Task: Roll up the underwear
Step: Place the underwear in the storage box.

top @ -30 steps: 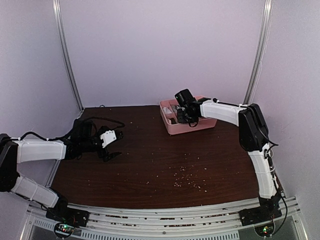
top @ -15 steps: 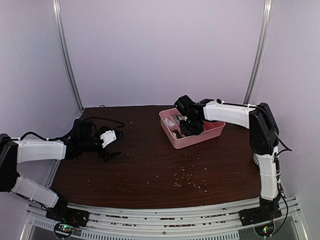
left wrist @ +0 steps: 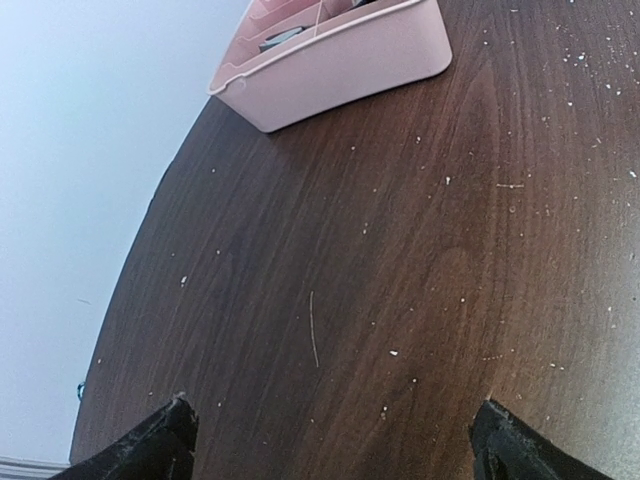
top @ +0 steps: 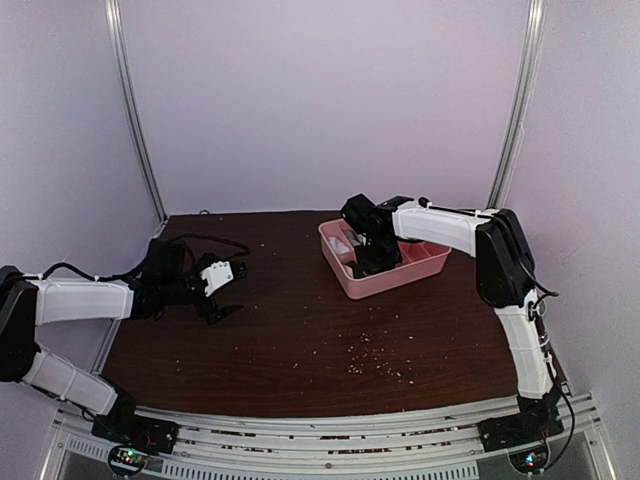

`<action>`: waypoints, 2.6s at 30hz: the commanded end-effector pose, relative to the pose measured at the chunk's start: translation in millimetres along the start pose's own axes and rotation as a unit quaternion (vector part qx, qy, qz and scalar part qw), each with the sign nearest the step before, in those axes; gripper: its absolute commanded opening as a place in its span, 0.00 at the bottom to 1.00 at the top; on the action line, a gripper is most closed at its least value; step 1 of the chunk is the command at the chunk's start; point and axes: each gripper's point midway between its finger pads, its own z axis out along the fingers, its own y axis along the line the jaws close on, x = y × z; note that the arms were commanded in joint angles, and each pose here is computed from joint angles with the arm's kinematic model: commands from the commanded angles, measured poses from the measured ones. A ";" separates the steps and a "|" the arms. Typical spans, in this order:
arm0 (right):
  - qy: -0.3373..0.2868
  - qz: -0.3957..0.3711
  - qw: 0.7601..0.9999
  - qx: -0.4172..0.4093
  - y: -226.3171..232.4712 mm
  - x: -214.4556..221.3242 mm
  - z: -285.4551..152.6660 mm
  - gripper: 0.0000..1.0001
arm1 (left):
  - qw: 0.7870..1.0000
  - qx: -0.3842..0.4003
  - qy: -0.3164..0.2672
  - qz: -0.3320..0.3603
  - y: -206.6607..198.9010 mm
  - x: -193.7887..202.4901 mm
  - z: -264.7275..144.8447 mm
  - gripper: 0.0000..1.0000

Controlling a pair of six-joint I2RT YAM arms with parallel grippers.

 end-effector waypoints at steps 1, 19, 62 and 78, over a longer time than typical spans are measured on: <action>0.041 -0.028 0.998 0.035 -6.2 23.9 18.3 0.16 | 1.000 -0.016 -0.009 -0.001 8.8 -2.7 1.4 0.98; 0.002 -0.028 0.999 0.038 -13.0 -11.4 -20.7 0.55 | 1.000 -0.016 -0.010 -0.001 8.2 -3.3 0.9 0.98; 0.021 -0.048 0.998 0.039 -11.2 23.2 -9.8 0.07 | 1.000 -0.001 -0.001 -0.003 4.0 1.0 6.1 0.98; -0.040 -0.029 0.999 0.009 -5.6 -19.3 -52.1 0.53 | 1.000 0.000 -0.001 -0.004 3.4 1.4 5.9 0.98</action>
